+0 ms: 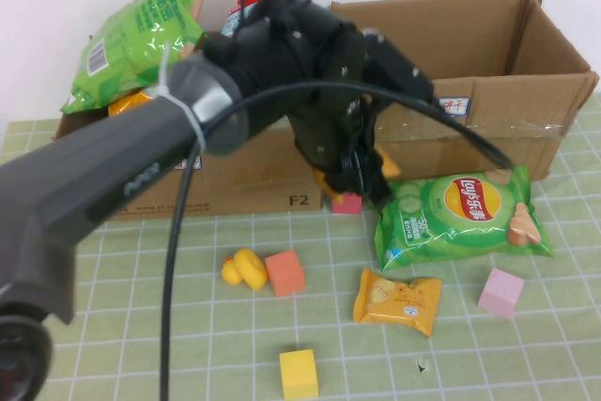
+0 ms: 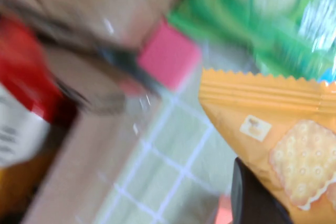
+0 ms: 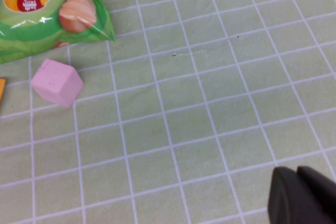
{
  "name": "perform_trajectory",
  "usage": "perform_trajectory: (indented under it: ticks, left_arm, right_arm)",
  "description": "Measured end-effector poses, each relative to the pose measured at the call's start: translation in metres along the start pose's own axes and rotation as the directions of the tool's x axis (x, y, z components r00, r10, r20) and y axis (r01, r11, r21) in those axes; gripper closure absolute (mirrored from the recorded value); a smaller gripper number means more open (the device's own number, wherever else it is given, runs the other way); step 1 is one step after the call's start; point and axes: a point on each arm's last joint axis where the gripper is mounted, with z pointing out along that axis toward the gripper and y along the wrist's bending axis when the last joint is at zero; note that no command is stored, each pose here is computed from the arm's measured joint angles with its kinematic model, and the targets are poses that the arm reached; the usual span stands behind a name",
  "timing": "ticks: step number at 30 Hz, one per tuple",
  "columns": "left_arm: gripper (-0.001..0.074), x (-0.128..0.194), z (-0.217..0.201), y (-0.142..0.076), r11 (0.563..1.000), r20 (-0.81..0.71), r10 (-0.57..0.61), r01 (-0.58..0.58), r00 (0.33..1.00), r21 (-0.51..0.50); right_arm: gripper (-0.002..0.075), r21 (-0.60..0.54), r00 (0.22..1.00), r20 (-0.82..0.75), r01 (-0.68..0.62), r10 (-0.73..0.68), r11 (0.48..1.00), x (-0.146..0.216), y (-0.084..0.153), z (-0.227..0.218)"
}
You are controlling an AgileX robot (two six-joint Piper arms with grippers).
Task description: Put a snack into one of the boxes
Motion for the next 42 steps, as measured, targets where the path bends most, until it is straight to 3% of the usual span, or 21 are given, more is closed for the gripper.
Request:
perform_trajectory:
  ticks: [6,9,12,14,17,19,23,25,27,30,33,36,38,42]
  left_arm:
    - [0.0503,-0.019,-0.021,0.002,0.999,0.195,-0.034,0.034,0.98,0.003]
    - [0.0503,-0.035,-0.029,0.005,0.998,0.355,-0.057,0.06,0.933,0.0]
    - [0.0503,-0.055,-0.04,0.011,0.995,0.57,-0.043,0.085,0.82,-0.047]
    - [0.0503,-0.068,-0.044,0.016,0.99,0.706,0.002,0.099,0.709,-0.103]
    - [0.0503,-0.079,-0.04,0.026,0.978,0.824,0.073,0.123,0.561,-0.17]
    - [0.0442,-0.082,-0.031,0.032,0.972,0.852,0.093,0.137,0.516,-0.19]
    - [0.0183,-0.078,-0.001,0.049,0.967,0.84,0.06,0.176,0.539,-0.182]
    - [0.012,-0.072,0.009,0.058,0.966,0.81,0.03,0.19,0.586,-0.174]
    - [0.0107,-0.067,0.013,0.064,0.968,0.762,0.005,0.189,0.648,-0.167]
    - [0.0182,-0.061,0.002,0.067,0.971,0.681,-0.016,0.173,0.732,-0.163]
    - [0.0364,-0.057,-0.025,0.068,0.973,0.611,-0.014,0.152,0.791,-0.174]
    - [0.0602,-0.048,-0.058,0.07,0.97,0.533,0.001,0.128,0.846,-0.206]
    - [0.0678,-0.038,-0.081,0.071,0.966,0.466,0.005,0.116,0.885,-0.23]
    - [0.0722,-0.014,-0.116,0.075,0.944,0.325,-0.048,0.149,0.945,-0.293]
  right_arm:
    - [0.0726,0.0,1.0,0.0,0.0,0.0,1.0,0.0,0.0,0.0]
    - [0.0726,0.0,1.0,0.0,0.0,0.0,1.0,0.0,0.0,0.0]
    - [0.0726,-0.004,1.0,0.004,0.0,0.0,1.0,0.0,0.0,0.0]
    - [0.0726,-0.008,1.0,0.007,0.001,-0.001,1.0,0.0,0.001,0.0]
    - [0.0726,-0.01,1.0,0.008,0.002,-0.002,1.0,0.0,0.001,0.001]
    - [0.0726,-0.009,1.0,0.006,0.003,-0.003,1.0,0.001,0.001,0.001]
    - [0.0726,-0.01,1.0,0.007,0.003,-0.003,1.0,0.0,0.001,0.001]
    - [0.0726,-0.01,1.0,0.007,0.003,-0.003,1.0,0.0,0.001,0.001]
    - [0.0727,-0.012,1.0,0.009,0.003,-0.003,1.0,0.0,0.001,0.001]
    - [0.0727,-0.011,1.0,0.007,0.004,-0.004,1.0,0.001,0.001,0.002]
    - [0.0727,-0.014,1.0,0.009,0.004,-0.004,1.0,0.001,0.001,0.002]
    - [0.0727,-0.014,1.0,0.009,0.004,-0.004,1.0,0.001,0.001,0.002]
    - [0.0727,-0.016,1.0,0.011,0.006,-0.006,1.0,0.0,0.002,0.002]
    - [0.0727,-0.083,0.996,0.016,0.093,-0.092,0.992,0.002,0.008,0.003]
